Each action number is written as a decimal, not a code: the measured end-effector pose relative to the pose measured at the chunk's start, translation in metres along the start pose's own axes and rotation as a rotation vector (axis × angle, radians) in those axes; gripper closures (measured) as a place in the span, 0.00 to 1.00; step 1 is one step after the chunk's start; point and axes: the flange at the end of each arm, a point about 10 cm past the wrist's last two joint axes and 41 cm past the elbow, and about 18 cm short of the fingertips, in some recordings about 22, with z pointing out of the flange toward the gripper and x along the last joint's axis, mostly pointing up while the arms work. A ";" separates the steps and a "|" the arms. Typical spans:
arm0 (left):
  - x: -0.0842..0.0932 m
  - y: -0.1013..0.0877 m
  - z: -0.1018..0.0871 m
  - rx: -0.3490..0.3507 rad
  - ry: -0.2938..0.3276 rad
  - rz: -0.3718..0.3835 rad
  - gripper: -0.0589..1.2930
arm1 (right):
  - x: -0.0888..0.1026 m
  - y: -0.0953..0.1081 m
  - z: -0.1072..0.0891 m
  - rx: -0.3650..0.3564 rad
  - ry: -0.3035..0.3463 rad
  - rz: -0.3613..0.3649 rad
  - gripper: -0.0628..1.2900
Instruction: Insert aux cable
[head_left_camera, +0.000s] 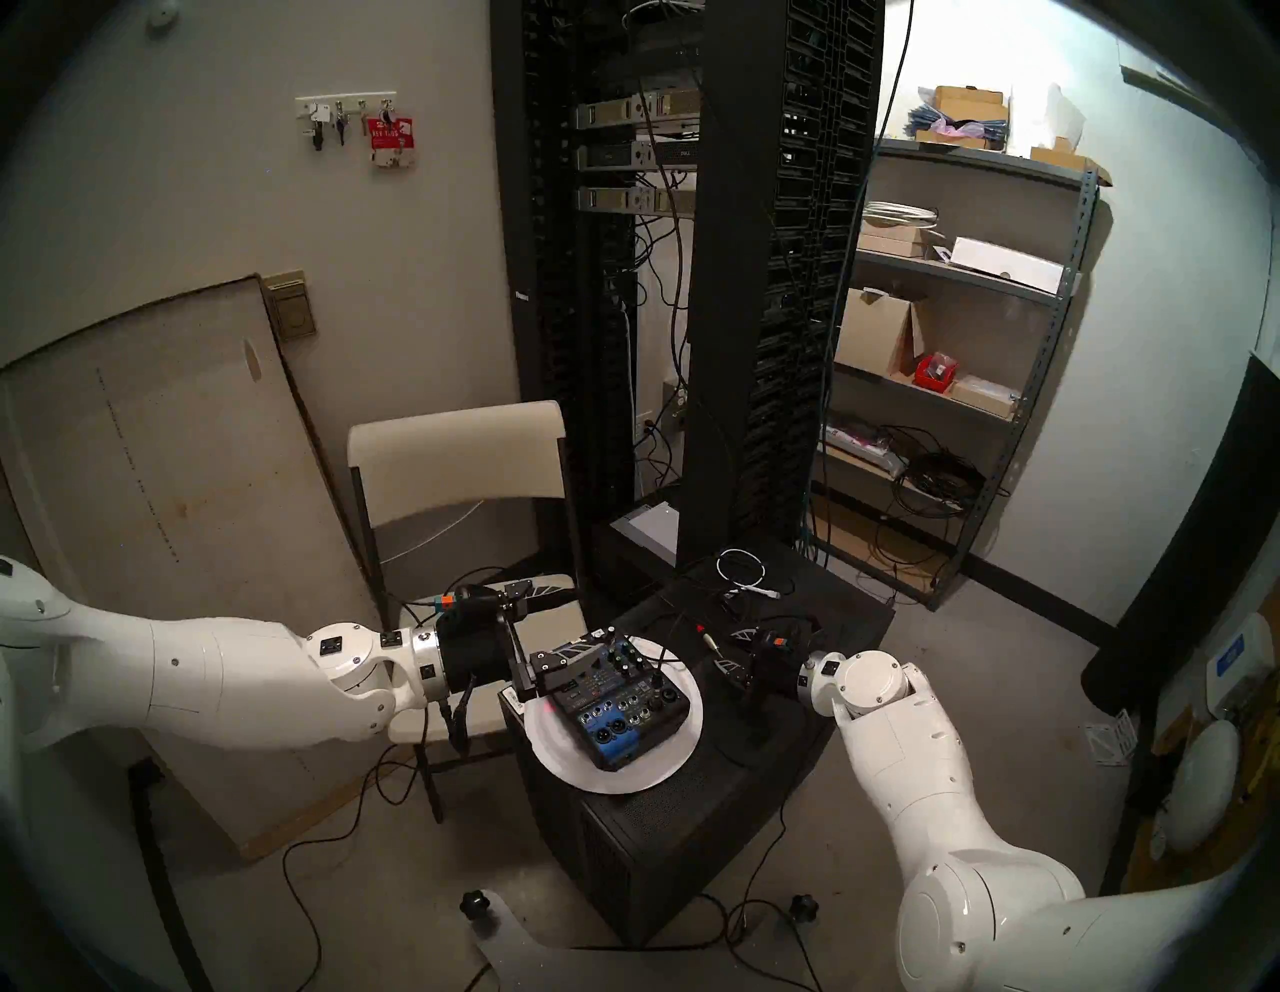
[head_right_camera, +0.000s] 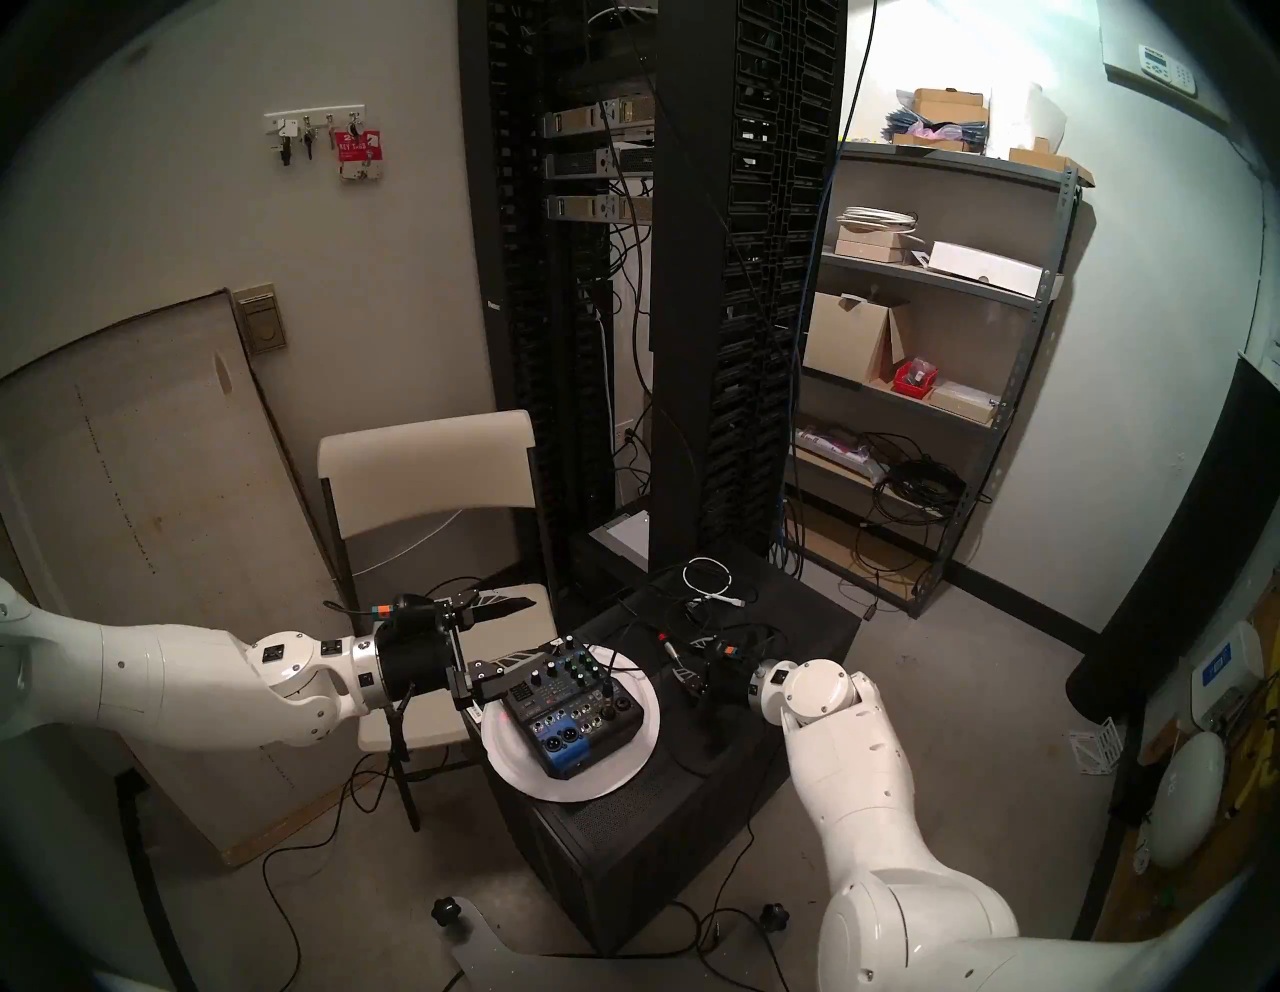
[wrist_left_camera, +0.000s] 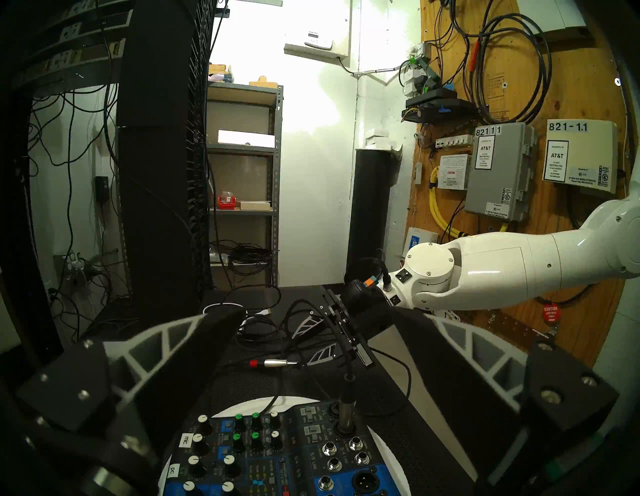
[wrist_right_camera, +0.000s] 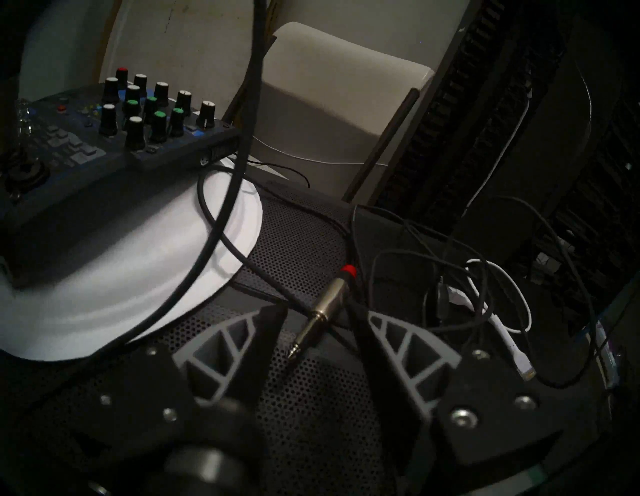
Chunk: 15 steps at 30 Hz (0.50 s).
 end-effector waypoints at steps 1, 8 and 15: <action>0.000 0.000 0.000 0.000 0.000 0.000 0.08 | 0.000 0.000 0.000 0.001 -0.002 0.003 0.49; 0.000 0.000 0.000 0.000 0.000 0.000 0.08 | -0.006 -0.005 0.001 0.004 -0.024 0.028 0.50; 0.000 0.000 0.000 0.000 0.000 0.000 0.08 | -0.016 -0.013 0.005 0.006 -0.039 0.046 0.54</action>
